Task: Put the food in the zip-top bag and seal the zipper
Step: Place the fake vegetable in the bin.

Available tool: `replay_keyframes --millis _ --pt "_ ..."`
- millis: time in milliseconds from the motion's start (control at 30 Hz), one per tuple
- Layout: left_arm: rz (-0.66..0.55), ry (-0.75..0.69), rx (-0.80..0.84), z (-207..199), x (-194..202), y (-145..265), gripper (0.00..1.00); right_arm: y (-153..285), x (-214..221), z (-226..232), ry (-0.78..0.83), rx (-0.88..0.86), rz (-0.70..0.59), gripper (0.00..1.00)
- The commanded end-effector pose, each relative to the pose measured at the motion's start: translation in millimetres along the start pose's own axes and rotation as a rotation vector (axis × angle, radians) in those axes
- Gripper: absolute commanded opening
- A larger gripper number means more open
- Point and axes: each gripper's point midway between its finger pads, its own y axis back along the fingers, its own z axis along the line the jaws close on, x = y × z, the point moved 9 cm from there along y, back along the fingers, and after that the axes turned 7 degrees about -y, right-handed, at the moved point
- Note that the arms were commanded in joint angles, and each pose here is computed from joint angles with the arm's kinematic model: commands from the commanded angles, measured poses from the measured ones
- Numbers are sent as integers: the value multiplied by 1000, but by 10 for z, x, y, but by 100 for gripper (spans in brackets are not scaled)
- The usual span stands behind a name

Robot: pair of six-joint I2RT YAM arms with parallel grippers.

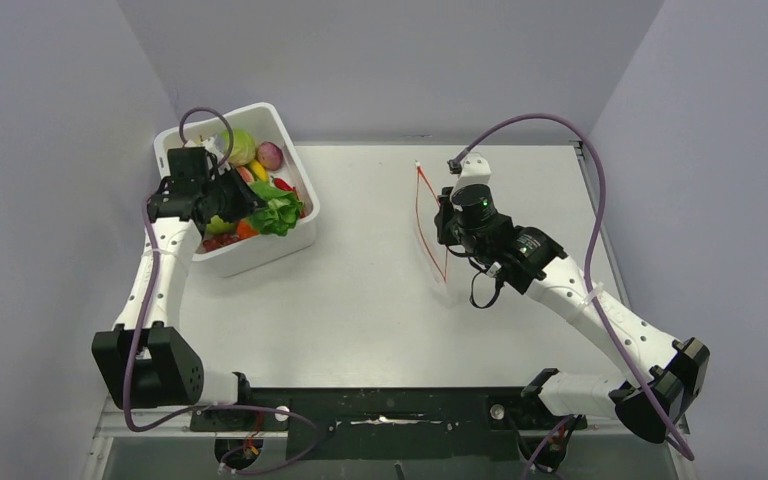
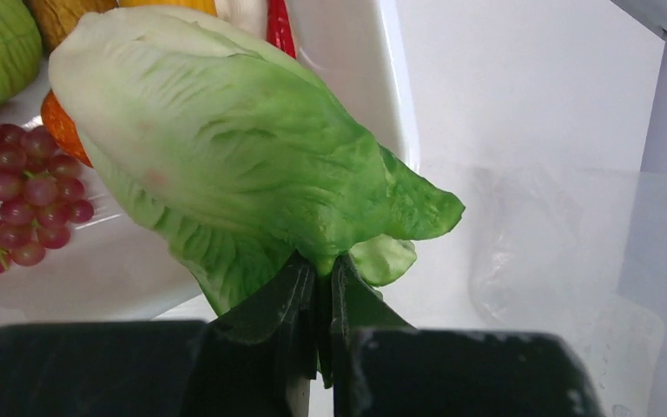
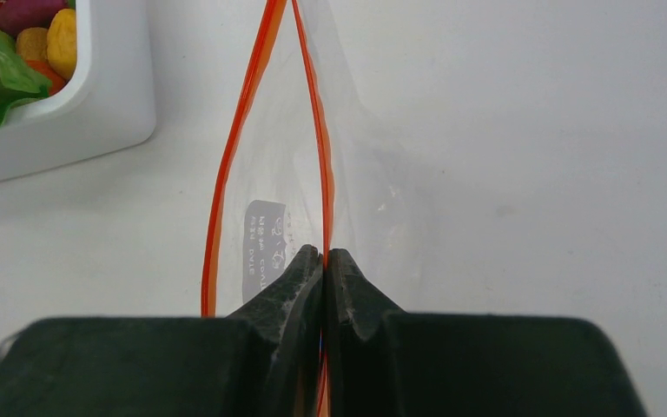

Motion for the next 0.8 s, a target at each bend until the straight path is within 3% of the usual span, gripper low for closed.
replay_keyframes --millis 0,100,233,333,567,767 --pt "-82 88 82 -107 -84 13 3 102 -181 35 -46 -36 -81 0" --pt "-108 141 51 -52 -58 -75 12 96 -177 41 -49 -41 -81 0" --pt "-90 177 -9 53 28 -199 36 87 -166 65 -67 -58 -74 0" --pt "-96 162 -52 101 46 -201 47 55 -149 103 -98 -72 -59 0" --pt "-173 75 -15 -104 -40 11 53 -60 -168 207 -144 -97 -50 0" --pt "-199 -43 130 -583 -28 195 56 -132 -255 301 -157 -118 -59 0"
